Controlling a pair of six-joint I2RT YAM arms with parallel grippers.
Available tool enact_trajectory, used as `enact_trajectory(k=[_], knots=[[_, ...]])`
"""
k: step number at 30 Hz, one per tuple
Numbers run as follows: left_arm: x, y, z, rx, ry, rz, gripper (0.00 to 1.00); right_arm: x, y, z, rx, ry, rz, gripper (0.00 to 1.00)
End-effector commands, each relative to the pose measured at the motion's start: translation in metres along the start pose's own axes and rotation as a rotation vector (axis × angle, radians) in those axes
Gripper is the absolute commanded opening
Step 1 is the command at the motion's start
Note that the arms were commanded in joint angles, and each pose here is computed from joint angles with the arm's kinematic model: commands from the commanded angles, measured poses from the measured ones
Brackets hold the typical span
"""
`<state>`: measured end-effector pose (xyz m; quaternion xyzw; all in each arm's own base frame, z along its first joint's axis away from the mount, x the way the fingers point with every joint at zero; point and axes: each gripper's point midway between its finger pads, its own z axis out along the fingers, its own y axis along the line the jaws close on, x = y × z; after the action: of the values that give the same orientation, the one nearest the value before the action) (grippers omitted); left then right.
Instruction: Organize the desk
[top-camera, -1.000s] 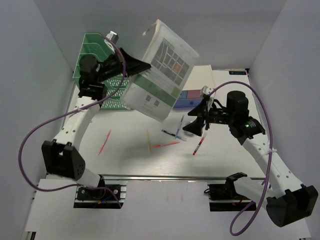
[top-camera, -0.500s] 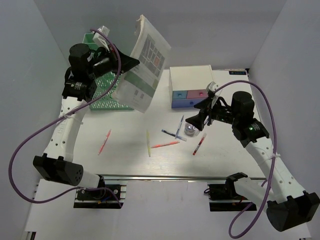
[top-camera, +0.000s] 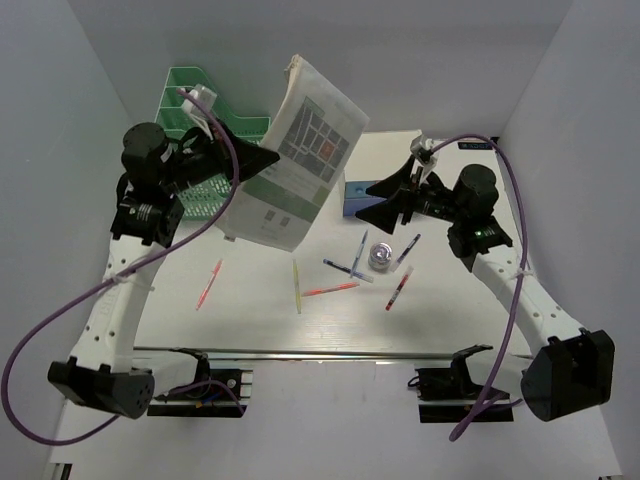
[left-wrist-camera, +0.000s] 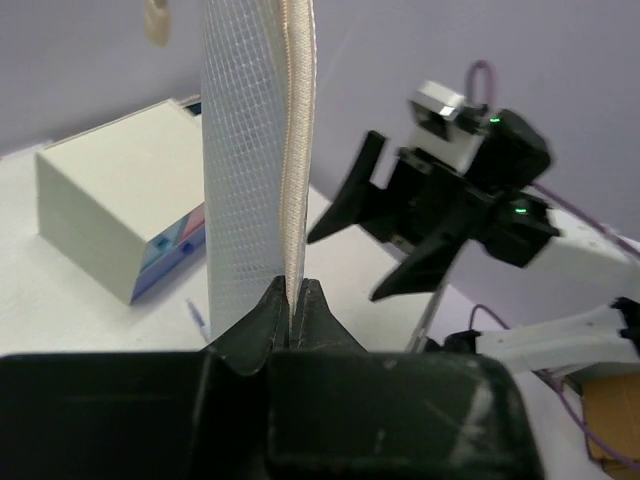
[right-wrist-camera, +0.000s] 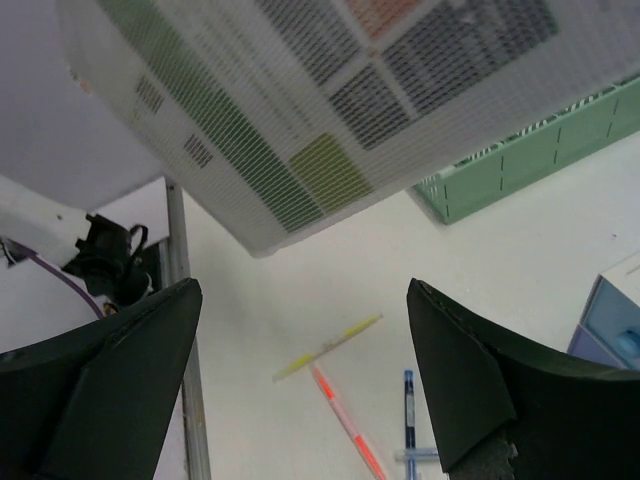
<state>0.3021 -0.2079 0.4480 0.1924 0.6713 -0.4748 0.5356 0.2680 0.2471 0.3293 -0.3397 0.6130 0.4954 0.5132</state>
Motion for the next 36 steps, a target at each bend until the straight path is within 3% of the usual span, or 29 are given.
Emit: enact_trajectory(k=[1, 16, 26, 31, 36], knots=[[-0.028, -0.056, -0.024, 0.125, -0.109, 0.079, 0.0, -0.039, 0.011, 0.001, -0.059, -0.135, -0.034, 0.89], [-0.023, -0.083, -0.034, 0.246, -0.145, 0.017, 0.0, -0.079, 0.022, 0.012, -0.254, -0.263, 0.063, 0.89], [-0.02, -0.093, -0.033, 0.332, -0.161, -0.063, 0.0, -0.101, 0.039, 0.019, -0.394, -0.33, 0.022, 0.86], [-0.024, -0.094, -0.033, 0.348, -0.192, -0.085, 0.0, -0.106, 0.053, 0.022, -0.445, -0.335, -0.007, 0.81], [-0.025, -0.073, -0.027, 0.262, -0.247, -0.107, 0.0, -0.114, 0.074, 0.02, -0.499, -0.329, -0.048, 0.67]])
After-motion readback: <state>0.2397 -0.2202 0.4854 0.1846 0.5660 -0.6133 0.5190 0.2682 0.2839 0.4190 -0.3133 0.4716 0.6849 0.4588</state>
